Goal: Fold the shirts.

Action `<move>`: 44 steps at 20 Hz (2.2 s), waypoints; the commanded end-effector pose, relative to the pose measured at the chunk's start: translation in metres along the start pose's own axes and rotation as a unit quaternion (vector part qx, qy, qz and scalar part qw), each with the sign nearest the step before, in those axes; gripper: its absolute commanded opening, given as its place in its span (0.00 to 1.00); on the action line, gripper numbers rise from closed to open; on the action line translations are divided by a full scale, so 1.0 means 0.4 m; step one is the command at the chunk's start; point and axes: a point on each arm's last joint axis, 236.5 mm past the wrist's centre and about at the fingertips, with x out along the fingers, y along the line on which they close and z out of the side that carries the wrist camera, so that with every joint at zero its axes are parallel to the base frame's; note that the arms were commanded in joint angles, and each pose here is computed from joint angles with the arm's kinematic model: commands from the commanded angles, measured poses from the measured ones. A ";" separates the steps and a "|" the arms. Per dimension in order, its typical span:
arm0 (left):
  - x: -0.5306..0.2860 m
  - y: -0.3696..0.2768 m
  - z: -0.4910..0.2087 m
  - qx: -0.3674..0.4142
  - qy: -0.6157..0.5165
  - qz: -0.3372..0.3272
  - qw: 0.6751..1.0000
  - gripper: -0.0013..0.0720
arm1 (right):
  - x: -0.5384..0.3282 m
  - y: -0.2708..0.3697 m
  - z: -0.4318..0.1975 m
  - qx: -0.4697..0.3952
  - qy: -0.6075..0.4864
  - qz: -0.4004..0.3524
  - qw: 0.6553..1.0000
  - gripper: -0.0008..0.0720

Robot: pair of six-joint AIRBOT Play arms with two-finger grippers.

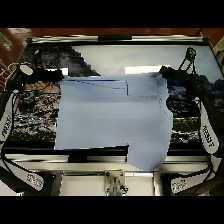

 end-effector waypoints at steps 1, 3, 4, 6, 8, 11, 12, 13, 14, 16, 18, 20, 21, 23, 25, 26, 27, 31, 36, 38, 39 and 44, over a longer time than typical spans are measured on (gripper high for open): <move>0.042 0.001 0.015 -0.055 -0.024 -0.016 0.998 0.07 | 0.020 -0.015 0.006 0.035 -0.017 -0.006 0.999 0.10; 0.061 0.003 -0.002 -0.061 -0.016 -0.018 0.998 0.07 | 0.034 -0.023 -0.018 0.054 -0.005 -0.009 0.998 0.10; 0.067 0.003 -0.010 -0.062 -0.012 -0.019 0.998 0.07 | 0.041 -0.028 -0.032 0.065 0.003 -0.010 0.998 0.10; 0.069 0.002 -0.026 -0.062 0.001 -0.022 0.998 0.07 | 0.046 -0.031 -0.056 0.070 0.020 -0.012 0.997 0.10; 0.050 -0.004 -0.055 -0.064 0.035 -0.034 0.997 0.07 | 0.026 -0.028 -0.070 0.067 0.044 -0.011 0.997 0.10; -0.014 -0.026 -0.131 -0.061 0.132 -0.072 0.987 0.07 | -0.066 -0.032 -0.124 0.034 0.135 -0.020 0.990 0.10; -0.042 -0.033 -0.163 -0.061 0.168 -0.085 0.980 0.07 | -0.105 -0.047 -0.164 0.026 0.183 -0.030 0.982 0.10; -0.071 -0.039 -0.200 -0.062 0.207 -0.098 0.971 0.07 | -0.149 -0.065 -0.202 0.028 0.229 -0.044 0.972 0.10; -0.099 -0.042 -0.238 -0.063 0.245 -0.108 0.961 0.07 | -0.185 -0.076 -0.229 0.027 0.263 -0.051 0.963 0.10; -0.140 -0.026 -0.303 -0.060 0.306 -0.099 0.945 0.07 | -0.227 -0.073 -0.263 0.033 0.304 -0.051 0.951 0.10; -0.161 -0.003 -0.342 -0.052 0.343 -0.077 0.935 0.07 | -0.263 -0.067 -0.310 0.031 0.350 -0.052 0.935 0.10; -0.167 0.007 -0.354 -0.046 0.353 -0.067 0.932 0.07 | -0.300 -0.074 -0.355 0.017 0.394 -0.070 0.916 0.10; -0.167 0.009 -0.355 -0.045 0.354 -0.066 0.932 0.07 | -0.312 -0.083 -0.367 0.008 0.406 -0.082 0.910 0.10; -0.168 0.018 -0.357 -0.043 0.356 -0.059 0.932 0.07 | -0.324 -0.092 -0.378 0.010 0.418 -0.092 0.904 0.10; -0.170 0.027 -0.361 -0.038 0.359 -0.052 0.931 0.07 | -0.316 -0.113 -0.366 -0.002 0.406 -0.105 0.908 0.10; -0.171 0.027 -0.365 -0.036 0.363 -0.053 0.930 0.07 | -0.306 -0.127 -0.358 -0.010 0.397 -0.113 0.911 0.10; -0.169 0.026 -0.367 -0.036 0.363 -0.054 0.929 0.07 | -0.297 -0.133 -0.358 -0.009 0.393 -0.117 0.912 0.10; -0.151 0.015 -0.387 -0.035 0.375 -0.055 0.925 0.07 | -0.268 -0.118 -0.395 0.009 0.406 -0.109 0.907 0.10; -0.165 0.042 -0.415 -0.034 0.400 -0.027 0.915 0.07 | -0.263 -0.129 -0.406 0.007 0.411 -0.115 0.904 0.10; -0.164 0.046 -0.423 -0.037 0.407 -0.023 0.913 0.07 | -0.262 -0.127 -0.406 0.009 0.411 -0.115 0.904 0.10; -0.161 0.044 -0.427 -0.037 0.408 -0.024 0.912 0.07 | -0.262 -0.127 -0.406 0.009 0.411 -0.115 0.904 0.10; -0.143 0.030 -0.444 -0.037 0.417 -0.024 0.908 0.07 | -0.258 -0.127 -0.402 0.010 0.406 -0.115 0.907 0.11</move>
